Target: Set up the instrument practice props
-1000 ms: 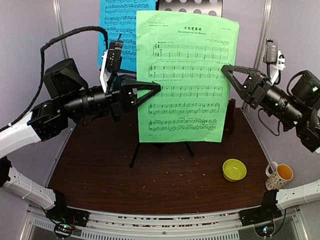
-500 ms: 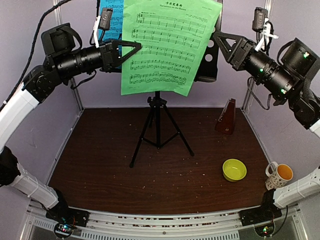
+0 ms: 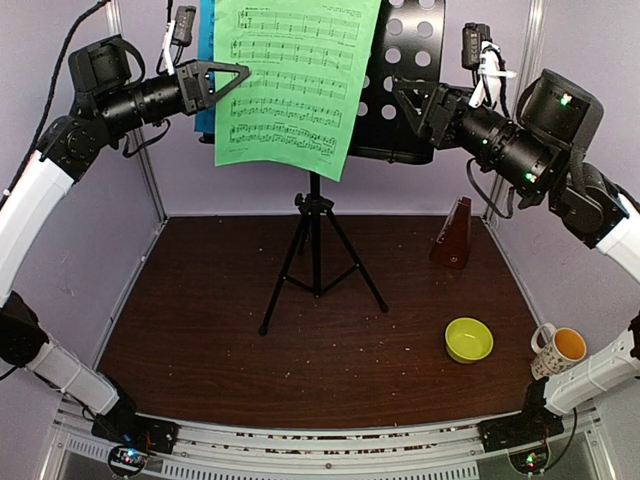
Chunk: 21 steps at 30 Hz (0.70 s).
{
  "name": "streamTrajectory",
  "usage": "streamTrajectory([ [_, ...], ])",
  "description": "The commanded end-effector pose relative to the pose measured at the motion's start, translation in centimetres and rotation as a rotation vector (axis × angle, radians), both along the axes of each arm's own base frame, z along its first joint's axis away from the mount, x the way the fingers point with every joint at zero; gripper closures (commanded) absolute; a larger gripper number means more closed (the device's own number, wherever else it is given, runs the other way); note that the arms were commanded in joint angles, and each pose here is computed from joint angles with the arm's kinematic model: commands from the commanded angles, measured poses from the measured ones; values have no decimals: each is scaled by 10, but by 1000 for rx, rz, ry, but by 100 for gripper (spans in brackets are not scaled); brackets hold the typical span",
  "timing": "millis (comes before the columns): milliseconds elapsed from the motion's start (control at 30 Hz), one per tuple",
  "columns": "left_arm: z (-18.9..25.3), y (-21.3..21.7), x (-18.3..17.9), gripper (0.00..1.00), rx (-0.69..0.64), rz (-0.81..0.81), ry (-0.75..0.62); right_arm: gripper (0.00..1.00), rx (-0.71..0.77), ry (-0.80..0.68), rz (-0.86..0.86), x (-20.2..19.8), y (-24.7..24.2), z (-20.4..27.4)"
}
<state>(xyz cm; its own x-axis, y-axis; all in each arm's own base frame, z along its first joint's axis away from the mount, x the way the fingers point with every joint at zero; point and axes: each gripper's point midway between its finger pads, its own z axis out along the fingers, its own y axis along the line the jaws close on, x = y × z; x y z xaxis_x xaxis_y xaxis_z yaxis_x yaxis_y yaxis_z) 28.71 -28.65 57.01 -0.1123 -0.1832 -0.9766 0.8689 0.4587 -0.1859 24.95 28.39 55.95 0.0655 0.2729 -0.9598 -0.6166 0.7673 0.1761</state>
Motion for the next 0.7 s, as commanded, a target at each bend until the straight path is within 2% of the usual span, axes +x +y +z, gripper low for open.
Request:
streamTrajectory([
  [0,22,5,-3,100,-58,-29,-39,45,14,-6,-46,6,-6,11],
  [300,51,13,-17,100,-110,-42,-128,47,-3,26,-152,24,-9,-4],
  [667,55,11,-16,100,-111,-51,-148,55,-15,57,-204,42,0,-15],
])
